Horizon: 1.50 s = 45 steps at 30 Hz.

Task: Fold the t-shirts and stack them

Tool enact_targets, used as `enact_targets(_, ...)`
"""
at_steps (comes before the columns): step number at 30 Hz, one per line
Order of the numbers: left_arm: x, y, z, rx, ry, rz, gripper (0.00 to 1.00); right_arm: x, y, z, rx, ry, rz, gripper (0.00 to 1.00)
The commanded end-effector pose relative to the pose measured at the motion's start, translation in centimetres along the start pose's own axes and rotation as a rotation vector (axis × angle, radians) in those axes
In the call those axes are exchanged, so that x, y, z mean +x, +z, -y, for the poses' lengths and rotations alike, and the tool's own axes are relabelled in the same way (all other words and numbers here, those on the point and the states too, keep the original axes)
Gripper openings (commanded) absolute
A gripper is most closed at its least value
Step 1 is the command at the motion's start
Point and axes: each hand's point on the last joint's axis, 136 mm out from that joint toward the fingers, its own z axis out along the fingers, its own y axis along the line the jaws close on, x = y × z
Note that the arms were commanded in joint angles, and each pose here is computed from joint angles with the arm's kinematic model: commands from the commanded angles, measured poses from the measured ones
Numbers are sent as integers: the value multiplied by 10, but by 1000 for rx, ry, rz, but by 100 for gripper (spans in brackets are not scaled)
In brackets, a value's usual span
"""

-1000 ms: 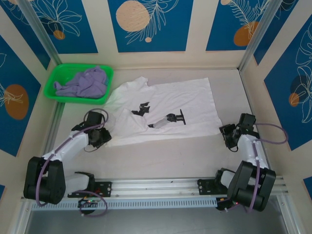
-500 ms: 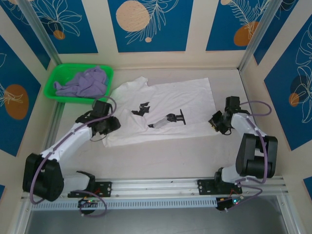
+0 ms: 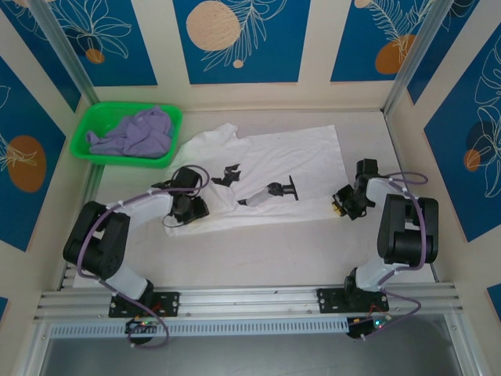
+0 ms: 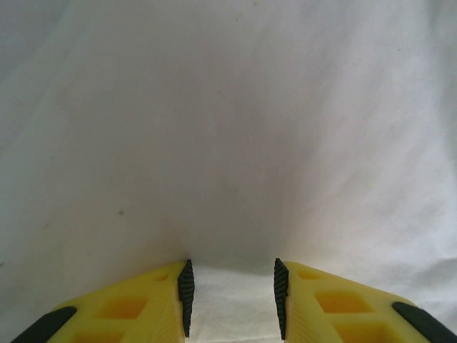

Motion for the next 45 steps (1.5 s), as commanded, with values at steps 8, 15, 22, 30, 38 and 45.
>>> enact_targets(8, 40, 2, -41, -64, 15, -55, 38, 39, 11, 64, 283, 102, -152, 6)
enact_targets(15, 58, -11, -54, -57, 32, -52, 39, 57, -1, 90, 308, 137, -130, 6)
enact_targets(22, 68, -14, -53, -34, 47, -70, 40, 76, -14, 121, 339, 201, -82, 5)
enact_targets(30, 76, -13, -48, -35, 71, -89, 42, 85, -30, 120, 219, 217, -8, 3)
enact_targets(38, 29, -59, -26, -35, 105, 73, 53, 56, -76, 64, -49, 14, 200, 34)
enact_targets(45, -38, -100, 13, 47, 84, 206, 53, 99, -122, -84, -546, -544, 249, 54)
